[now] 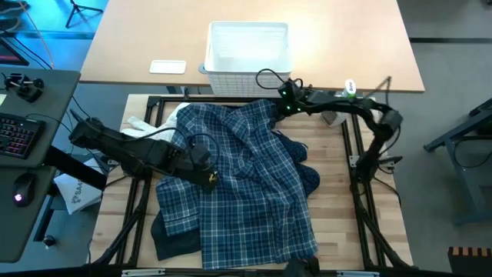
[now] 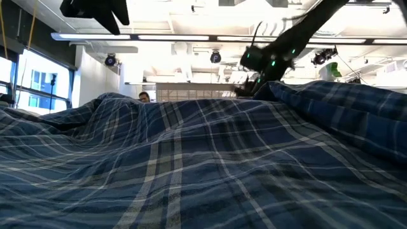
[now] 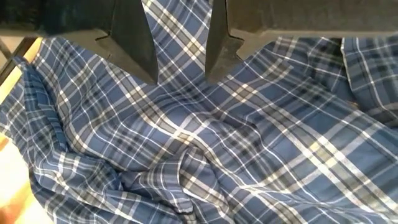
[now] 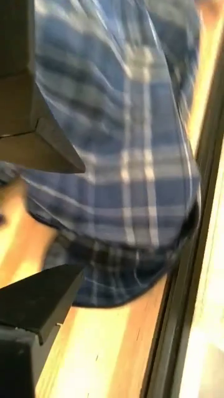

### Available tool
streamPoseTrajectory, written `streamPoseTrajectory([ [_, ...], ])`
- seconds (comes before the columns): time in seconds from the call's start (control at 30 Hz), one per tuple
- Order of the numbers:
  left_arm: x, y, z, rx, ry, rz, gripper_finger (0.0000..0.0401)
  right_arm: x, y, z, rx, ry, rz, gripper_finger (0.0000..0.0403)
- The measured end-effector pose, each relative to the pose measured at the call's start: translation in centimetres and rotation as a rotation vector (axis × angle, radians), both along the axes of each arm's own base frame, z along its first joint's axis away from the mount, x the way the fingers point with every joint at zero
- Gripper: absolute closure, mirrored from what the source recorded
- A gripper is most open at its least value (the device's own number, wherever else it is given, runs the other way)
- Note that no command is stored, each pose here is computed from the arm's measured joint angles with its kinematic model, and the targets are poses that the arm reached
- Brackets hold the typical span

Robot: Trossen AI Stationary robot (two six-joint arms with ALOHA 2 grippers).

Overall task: Fold laundry
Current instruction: Fold the blue plaid flannel shirt

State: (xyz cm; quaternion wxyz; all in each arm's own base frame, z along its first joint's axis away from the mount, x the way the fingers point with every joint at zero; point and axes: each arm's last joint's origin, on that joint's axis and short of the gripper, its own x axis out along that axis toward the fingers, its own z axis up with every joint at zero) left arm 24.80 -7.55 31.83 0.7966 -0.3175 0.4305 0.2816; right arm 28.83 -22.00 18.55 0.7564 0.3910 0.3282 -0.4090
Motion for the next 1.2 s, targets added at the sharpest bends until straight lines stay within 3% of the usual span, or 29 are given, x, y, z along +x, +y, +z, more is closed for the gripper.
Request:
streamPoseTrajectory([
  [0.23, -0.3, -1.0, 0.0, -0.01, -0.018, 0.019, 0.028, 1.5, -2.0, -4.3, 0.027, -0.001, -0.003, 0.0215],
  [0.4, -0.5, -1.6, 0.0, -0.023, -0.025, 0.027, 0.028, 1.8, -2.1, -4.7, -0.002, -0.001, 0.079, 0.0327],
  [0.5, -0.6, -1.8, 0.0, -0.029, -0.027, 0.033, 0.028, 1.4, -1.8, -2.4, -0.076, -0.01, 0.123, 0.039],
  [0.77, -0.6, -1.7, 0.0, 0.002, -0.038, 0.042, 0.028, -1.6, 1.1, 9.9, -0.462, -0.17, 0.364, 0.04],
  [0.87, -0.6, -1.6, 0.1, 0.028, -0.041, 0.032, 0.028, -2.7, 2.5, 12.6, -0.618, -0.152, 0.468, 0.0397],
  [1.0, -0.6, -1.5, 0.1, 0.054, -0.051, 0.041, 0.028, -3.6, 2.0, 12.8, -0.677, -0.063, 0.498, 0.0401],
  [1.2, -0.6, -1.5, 0.1, 0.056, -0.051, 0.041, 0.028, -4.2, -1.6, 8.4, -0.542, 0.136, 0.377, 0.0401],
])
